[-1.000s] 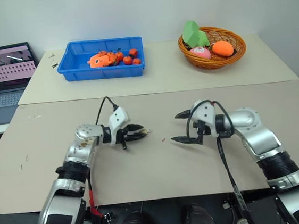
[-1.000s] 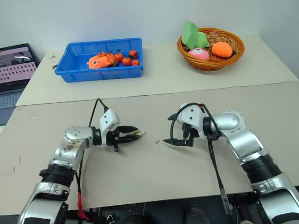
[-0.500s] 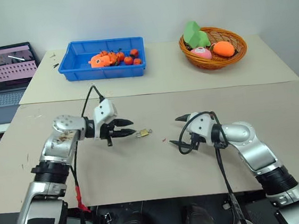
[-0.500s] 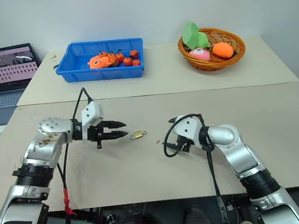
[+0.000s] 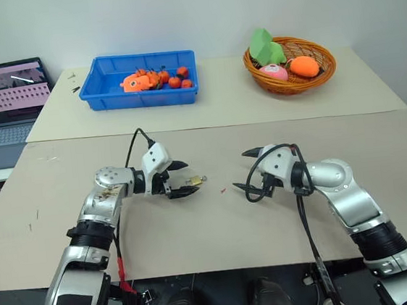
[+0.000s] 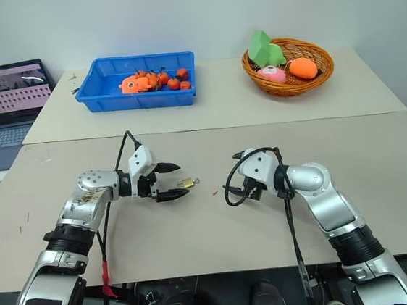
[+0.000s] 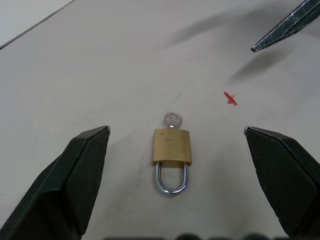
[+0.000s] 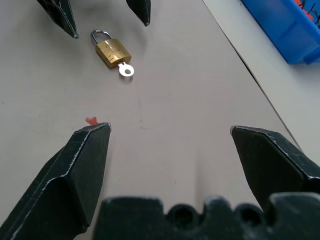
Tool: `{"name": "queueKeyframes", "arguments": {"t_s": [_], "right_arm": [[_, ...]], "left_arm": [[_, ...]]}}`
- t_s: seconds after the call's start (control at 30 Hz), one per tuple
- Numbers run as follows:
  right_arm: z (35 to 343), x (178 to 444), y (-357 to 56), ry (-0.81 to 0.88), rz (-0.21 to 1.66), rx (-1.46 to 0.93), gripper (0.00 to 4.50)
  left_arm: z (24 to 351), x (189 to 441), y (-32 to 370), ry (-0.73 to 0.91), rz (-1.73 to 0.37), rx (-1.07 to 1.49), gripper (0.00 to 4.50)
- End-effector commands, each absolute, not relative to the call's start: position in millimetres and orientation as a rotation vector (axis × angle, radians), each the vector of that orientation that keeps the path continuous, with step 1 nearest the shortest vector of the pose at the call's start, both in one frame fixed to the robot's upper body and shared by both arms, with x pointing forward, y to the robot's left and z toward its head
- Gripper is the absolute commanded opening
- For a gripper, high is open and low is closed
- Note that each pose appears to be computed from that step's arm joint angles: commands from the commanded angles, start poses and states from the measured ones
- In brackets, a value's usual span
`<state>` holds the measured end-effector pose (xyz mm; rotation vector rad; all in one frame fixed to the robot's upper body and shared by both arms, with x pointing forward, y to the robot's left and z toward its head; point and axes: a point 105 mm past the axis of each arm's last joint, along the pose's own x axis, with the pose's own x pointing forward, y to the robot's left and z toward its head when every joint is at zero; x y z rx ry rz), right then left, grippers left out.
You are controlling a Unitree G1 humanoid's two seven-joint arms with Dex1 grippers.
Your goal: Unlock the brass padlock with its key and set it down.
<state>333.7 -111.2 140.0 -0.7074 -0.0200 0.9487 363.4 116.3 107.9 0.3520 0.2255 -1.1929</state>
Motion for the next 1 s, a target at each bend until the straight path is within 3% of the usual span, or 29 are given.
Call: {"name": "queueKeyframes", "arguments": {"t_s": [0.03,0.7,0.73,0.77,1.0], "right_arm": [[158.0,332.5,-111.5,-0.083,0.922,-0.714,4.5],[164.9,330.0,-118.1,-0.09,0.878,-0.694,4.5],[164.7,330.0,-118.3,-0.089,0.877,-0.694,4.5],[164.7,330.0,-118.4,-0.089,0.877,-0.694,4.5],[165.5,330.7,-119.2,-0.091,0.871,-0.696,4.5]], "left_arm": [[105.9,369.3,108.2,0.212,-1.205,0.416,4.44],[77.5,376.0,95.7,0.296,-1.211,0.403,4.44],[77.5,375.8,94.9,0.295,-1.213,0.402,3.94],[77.4,375.7,94.4,0.295,-1.215,0.401,3.83],[77.0,375.6,93.6,0.297,-1.217,0.394,1.37]]}}
